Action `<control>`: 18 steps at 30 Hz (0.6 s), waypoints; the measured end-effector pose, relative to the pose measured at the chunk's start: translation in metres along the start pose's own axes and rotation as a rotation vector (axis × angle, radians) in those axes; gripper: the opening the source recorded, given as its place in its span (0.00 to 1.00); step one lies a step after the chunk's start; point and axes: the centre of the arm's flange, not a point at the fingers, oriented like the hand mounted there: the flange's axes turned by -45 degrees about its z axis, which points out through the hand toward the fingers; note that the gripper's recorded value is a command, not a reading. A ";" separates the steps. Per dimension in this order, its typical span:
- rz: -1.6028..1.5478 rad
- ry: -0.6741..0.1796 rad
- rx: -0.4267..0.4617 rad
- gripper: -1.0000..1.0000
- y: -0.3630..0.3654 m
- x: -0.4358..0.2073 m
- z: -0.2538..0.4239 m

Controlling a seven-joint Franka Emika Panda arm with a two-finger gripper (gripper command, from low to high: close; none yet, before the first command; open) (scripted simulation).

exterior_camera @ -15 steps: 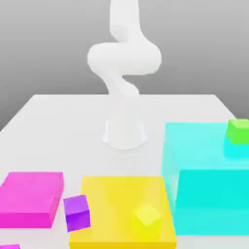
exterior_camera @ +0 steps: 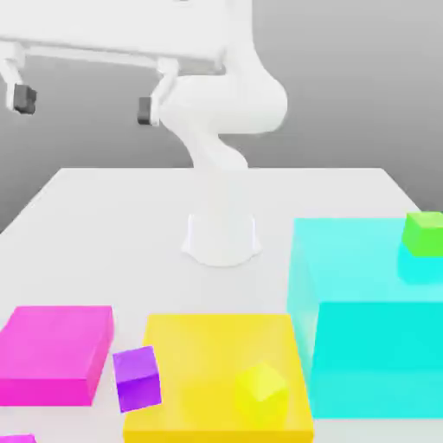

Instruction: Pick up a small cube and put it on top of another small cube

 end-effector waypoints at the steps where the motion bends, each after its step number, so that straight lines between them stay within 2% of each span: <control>1: -0.003 -0.023 0.001 0.50 0.007 -0.001 0.017; 10: -0.030 -0.222 0.038 0.50 0.066 -0.036 0.170; 18: -0.046 -0.378 0.108 0.50 0.104 -0.107 0.301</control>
